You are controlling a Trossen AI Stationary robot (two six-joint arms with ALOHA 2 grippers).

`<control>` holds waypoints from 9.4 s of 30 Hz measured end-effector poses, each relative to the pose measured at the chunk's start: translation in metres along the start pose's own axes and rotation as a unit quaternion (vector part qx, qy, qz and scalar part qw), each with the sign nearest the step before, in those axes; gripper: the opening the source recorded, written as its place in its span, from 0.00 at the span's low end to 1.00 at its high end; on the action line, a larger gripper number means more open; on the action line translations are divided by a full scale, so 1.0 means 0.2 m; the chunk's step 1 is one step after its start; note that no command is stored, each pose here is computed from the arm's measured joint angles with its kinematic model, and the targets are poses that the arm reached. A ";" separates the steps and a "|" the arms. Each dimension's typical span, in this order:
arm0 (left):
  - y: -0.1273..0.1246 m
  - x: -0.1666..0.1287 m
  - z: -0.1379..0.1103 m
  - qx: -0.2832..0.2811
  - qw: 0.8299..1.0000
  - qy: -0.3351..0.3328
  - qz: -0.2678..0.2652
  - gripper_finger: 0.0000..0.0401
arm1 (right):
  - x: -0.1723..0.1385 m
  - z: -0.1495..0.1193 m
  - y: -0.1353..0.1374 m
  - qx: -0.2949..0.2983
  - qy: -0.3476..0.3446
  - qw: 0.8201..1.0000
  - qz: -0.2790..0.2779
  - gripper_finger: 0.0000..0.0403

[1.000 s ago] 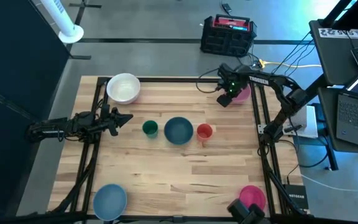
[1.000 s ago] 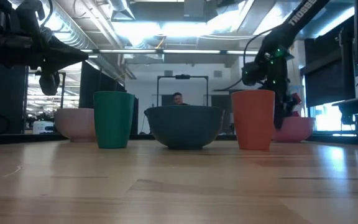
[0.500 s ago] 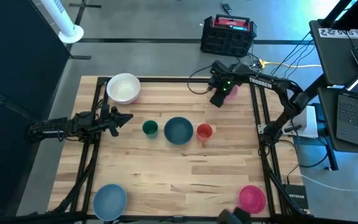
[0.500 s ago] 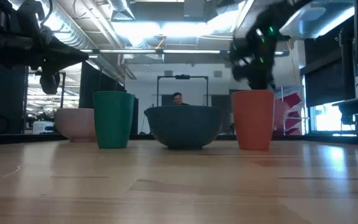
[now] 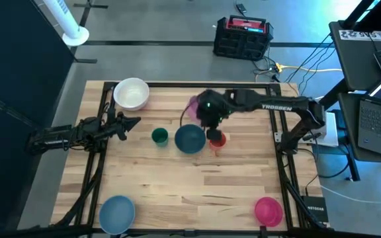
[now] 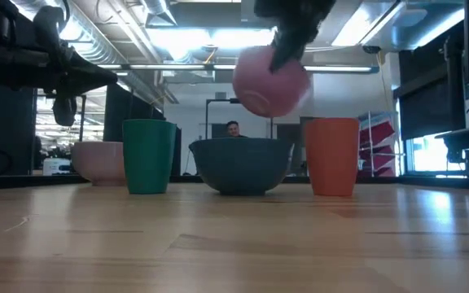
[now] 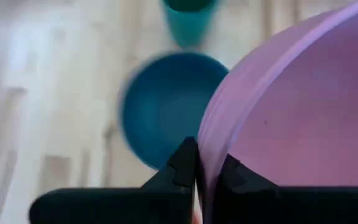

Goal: Nest bowls inside each other
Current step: Stack the pink bowl on the dark blue bowl, then stack the blue bowl on the pink bowl, then move the white bowl to the center of the table

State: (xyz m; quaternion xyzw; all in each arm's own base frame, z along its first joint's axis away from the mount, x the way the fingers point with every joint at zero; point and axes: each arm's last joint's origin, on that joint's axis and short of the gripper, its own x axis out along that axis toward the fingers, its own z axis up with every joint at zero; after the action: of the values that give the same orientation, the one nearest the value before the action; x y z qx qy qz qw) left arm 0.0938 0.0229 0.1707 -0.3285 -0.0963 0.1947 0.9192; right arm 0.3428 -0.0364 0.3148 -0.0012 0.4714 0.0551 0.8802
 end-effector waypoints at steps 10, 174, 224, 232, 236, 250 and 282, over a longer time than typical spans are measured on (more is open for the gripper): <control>0.00 0.00 0.00 -0.005 1.000 0.010 -0.006 0.00 | 0.18 0.22 0.19 0.047 -0.047 0.997 0.036 0.00; -0.75 1.33 0.12 0.238 0.774 0.580 0.087 0.00 | -0.24 -1.07 1.34 0.333 -0.084 0.926 -0.155 0.34; -0.26 1.61 0.02 0.229 0.738 0.627 0.097 0.27 | -0.22 -1.14 1.37 0.342 -0.050 0.929 -0.133 0.34; -0.29 1.62 0.06 0.236 0.742 0.621 0.090 0.32 | -0.22 -1.14 1.37 0.333 -0.049 0.932 -0.135 0.34; -0.31 1.62 0.09 0.240 0.744 0.618 0.086 0.34 | -0.22 -1.14 1.37 0.329 -0.048 0.933 -0.137 0.34; -0.24 1.61 0.19 0.286 0.729 0.601 0.157 0.46 | -0.22 -1.14 1.37 0.323 -0.047 0.935 -0.141 0.34; 0.06 0.98 0.64 0.209 0.644 0.627 0.386 0.44 | -0.17 -1.14 1.32 0.359 -0.049 0.917 -0.166 0.34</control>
State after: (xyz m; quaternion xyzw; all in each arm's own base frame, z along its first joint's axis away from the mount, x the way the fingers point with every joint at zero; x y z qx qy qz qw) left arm 0.2287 0.1863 0.2715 -0.1786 0.6817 0.2948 0.6453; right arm 0.1085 0.2098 0.2295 0.2399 0.4088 -0.2648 0.8397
